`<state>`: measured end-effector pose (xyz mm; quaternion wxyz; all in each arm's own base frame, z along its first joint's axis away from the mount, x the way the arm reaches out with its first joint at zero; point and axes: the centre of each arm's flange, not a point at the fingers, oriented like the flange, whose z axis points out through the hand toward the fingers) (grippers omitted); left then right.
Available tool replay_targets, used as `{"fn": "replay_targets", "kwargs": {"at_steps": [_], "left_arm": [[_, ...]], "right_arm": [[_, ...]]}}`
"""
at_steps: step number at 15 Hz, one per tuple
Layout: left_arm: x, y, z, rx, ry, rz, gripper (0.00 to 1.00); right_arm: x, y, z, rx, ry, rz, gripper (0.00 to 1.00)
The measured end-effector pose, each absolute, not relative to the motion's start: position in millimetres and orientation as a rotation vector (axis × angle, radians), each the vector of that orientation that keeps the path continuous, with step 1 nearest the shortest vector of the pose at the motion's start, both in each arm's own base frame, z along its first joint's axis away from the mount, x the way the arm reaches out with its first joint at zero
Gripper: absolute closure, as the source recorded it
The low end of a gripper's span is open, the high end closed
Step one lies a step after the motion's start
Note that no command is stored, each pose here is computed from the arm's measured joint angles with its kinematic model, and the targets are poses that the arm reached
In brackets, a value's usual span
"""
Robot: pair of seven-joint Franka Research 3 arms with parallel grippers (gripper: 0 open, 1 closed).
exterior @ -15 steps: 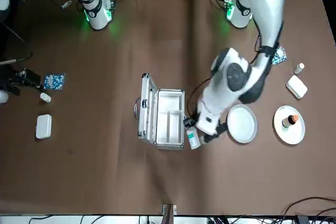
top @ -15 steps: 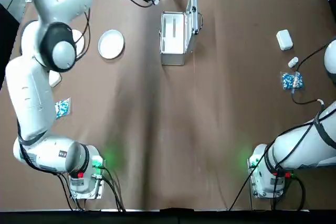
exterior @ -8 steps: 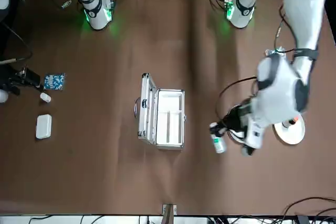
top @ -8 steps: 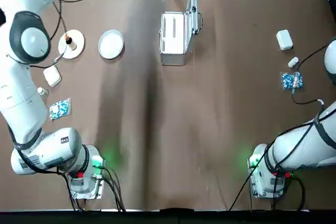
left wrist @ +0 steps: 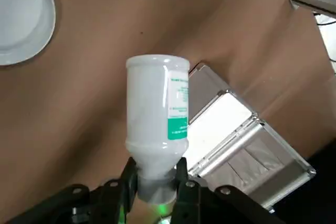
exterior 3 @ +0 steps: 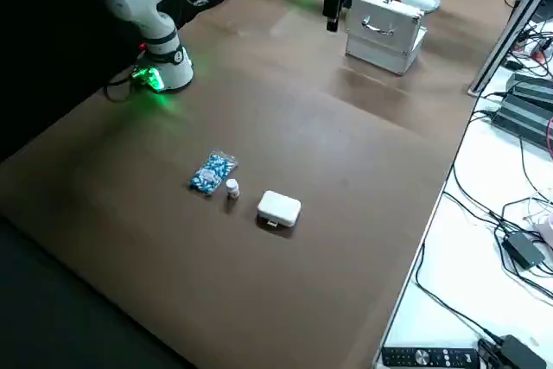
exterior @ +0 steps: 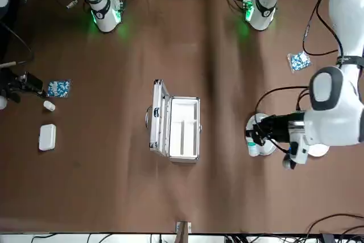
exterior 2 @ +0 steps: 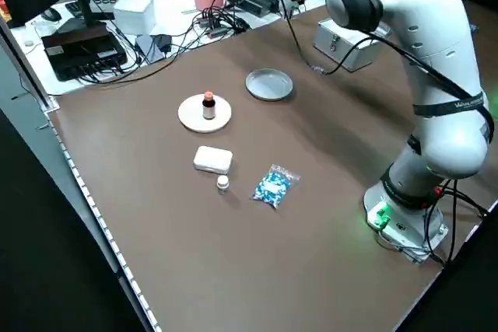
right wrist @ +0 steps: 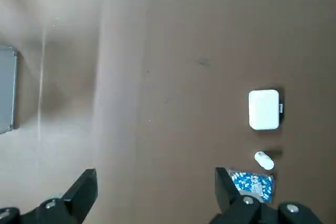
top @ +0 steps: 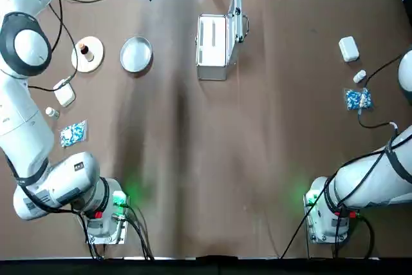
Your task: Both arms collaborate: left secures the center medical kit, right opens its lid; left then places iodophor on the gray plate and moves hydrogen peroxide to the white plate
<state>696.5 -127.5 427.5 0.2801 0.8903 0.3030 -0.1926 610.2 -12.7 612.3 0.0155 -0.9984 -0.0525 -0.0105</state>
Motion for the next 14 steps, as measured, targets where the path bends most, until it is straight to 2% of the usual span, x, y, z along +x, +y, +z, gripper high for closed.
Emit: {"fn": "replay_targets", "kwargs": {"at_steps": [10, 14], "left_arm": [[691, -68, 374, 2.184, 1.071, -0.821, 0.67], [685, -3, 308, 1.954, 1.203, -0.999, 0.67]], "right_arm": [[610, -15, 612, -3.107, -0.158, -0.033, 0.01], [610, -16, 612, -3.107, -0.155, -0.031, 0.01]]}}
